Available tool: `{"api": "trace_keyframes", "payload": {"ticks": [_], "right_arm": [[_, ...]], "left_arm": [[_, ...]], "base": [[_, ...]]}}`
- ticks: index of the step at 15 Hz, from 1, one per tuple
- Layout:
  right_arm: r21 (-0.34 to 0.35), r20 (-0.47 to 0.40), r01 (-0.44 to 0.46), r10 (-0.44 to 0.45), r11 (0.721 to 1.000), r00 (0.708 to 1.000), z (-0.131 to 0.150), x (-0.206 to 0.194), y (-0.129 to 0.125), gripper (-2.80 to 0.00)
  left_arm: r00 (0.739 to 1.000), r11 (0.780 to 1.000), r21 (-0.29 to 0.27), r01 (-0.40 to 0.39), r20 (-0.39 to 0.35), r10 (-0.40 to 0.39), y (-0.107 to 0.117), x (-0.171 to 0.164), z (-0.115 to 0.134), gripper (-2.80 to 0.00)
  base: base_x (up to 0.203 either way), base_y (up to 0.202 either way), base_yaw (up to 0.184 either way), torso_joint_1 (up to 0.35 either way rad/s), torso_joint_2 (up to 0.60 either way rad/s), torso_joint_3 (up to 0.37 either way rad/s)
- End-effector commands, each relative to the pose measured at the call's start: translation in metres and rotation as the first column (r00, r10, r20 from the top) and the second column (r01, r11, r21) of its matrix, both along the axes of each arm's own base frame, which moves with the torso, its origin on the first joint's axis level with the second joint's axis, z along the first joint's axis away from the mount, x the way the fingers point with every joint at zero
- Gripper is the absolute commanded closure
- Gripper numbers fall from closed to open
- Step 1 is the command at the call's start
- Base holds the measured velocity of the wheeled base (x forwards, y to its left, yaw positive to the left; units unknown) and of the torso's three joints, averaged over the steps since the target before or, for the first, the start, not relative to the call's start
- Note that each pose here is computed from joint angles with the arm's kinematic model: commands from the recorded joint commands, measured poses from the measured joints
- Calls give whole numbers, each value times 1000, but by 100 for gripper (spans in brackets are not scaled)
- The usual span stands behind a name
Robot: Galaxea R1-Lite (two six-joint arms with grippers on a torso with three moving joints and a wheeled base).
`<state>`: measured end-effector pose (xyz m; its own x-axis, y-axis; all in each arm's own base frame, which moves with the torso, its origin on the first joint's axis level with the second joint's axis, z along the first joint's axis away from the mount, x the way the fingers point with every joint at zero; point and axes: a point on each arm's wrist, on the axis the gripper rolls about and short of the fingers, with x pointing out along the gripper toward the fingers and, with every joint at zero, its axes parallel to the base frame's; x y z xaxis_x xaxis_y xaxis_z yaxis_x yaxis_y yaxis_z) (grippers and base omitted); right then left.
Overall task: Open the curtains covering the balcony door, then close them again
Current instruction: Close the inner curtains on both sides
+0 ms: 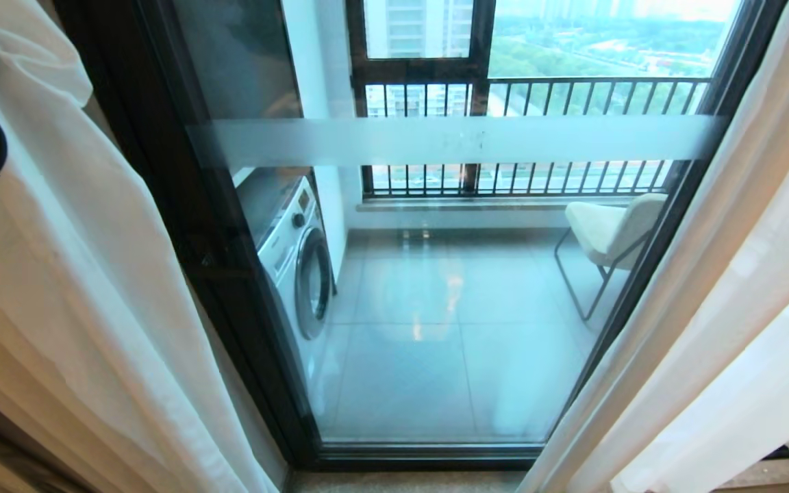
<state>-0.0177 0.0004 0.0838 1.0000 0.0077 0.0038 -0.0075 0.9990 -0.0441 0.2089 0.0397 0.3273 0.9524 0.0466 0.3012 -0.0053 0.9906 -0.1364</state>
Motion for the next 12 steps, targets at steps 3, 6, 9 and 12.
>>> {"api": "trace_keyframes", "payload": {"ticks": [3,6,9,12], "right_arm": [[0,2,0,0,1000,1000,0,0,0,0],[0,3,0,0,1000,1000,0,0,0,0],[0,4,0,0,1000,1000,0,0,0,0],[0,4,0,0,1000,1000,0,0,0,0]], "left_arm": [[1000,1000,-1,6,1,-6,-1,0,-1,0],[1000,1000,-1,7,-1,-7,-1,1,-1,0],[1000,1000,-1,7,0,-7,-1,1,0,0],[1000,1000,0,16,1,-16,-2,2,-1,0]], "base": [[0,-189,0,1,3,4],[0,-188,3,1,2,2],[0,-189,2,2,1,3],[0,-190,3,2,3,1]]}}
